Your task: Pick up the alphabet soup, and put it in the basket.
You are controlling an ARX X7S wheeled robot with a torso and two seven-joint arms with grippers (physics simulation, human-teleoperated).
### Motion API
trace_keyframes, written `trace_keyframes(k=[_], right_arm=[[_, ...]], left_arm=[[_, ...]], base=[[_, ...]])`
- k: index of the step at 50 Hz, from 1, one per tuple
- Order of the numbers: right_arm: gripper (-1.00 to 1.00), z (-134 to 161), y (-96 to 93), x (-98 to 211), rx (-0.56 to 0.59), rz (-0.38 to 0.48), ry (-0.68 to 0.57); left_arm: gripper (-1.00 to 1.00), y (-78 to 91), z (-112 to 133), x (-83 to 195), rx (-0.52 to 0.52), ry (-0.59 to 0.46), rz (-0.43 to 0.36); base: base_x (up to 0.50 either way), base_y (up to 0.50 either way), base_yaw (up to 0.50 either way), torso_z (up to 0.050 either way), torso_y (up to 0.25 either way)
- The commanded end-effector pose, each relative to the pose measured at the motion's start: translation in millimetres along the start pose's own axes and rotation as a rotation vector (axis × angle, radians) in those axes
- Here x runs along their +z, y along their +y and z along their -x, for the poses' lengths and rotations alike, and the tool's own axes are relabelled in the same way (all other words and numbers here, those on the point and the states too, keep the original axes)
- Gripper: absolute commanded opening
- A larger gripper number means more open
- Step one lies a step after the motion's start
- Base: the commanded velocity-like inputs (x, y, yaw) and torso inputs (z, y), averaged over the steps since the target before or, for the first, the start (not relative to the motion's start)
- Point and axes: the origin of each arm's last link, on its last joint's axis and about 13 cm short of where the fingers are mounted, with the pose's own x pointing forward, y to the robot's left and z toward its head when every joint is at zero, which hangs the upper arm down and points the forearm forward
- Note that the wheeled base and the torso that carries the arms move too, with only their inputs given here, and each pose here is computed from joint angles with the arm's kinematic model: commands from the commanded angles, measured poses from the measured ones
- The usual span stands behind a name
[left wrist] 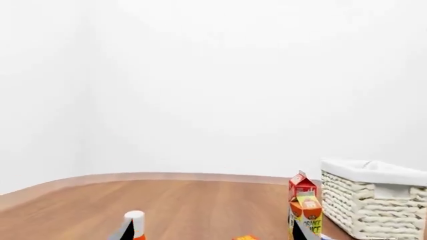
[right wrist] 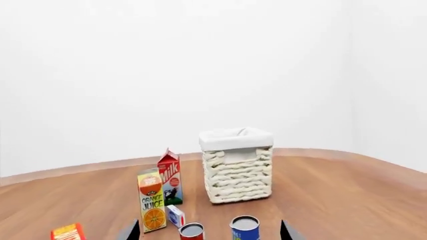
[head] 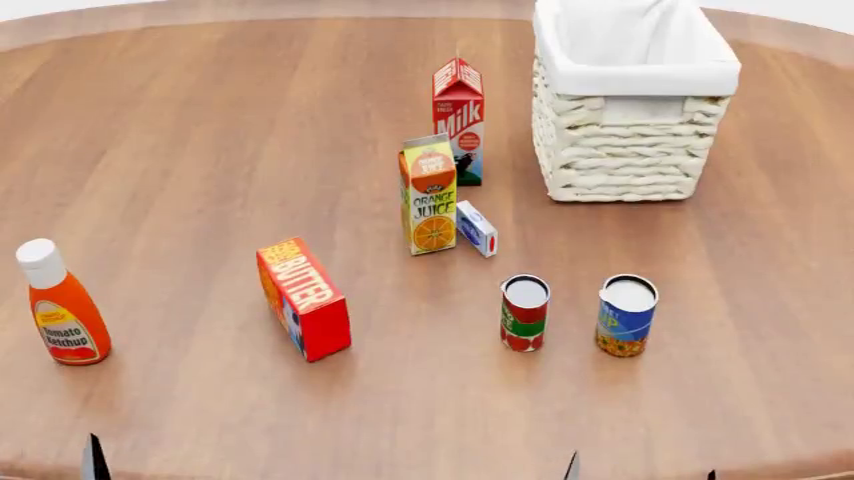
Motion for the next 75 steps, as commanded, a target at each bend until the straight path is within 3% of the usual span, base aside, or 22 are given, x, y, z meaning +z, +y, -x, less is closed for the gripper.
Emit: trace_keyframes(k=[1, 48, 75], right_arm=[[1.00, -1.1, -6.9, 5.7, -0.041, -0.029, -0.037], [1.00, -9.3, -9.6, 0.8, -0.056, -0.064, 0.014], [1.00, -10.7, -9.9, -0.1, -0.066, -0.067, 0.020]], left_arm=[[1.00, 3.9, 3.3, 8.0, 0.018, -0.061, 0.007], [1.00, 6.1, 3.2, 9.6, 0.033, -0.074, 0.012], [1.00, 5.5, 4.1, 9.4, 0.033, -0.080, 0.007]], base=[[0.00, 0.00, 0.00, 0.000, 0.000], [0.00, -0.06, 0.00, 0.000, 0.000], [-0.01, -0.24, 0.00, 0.000, 0.000]])
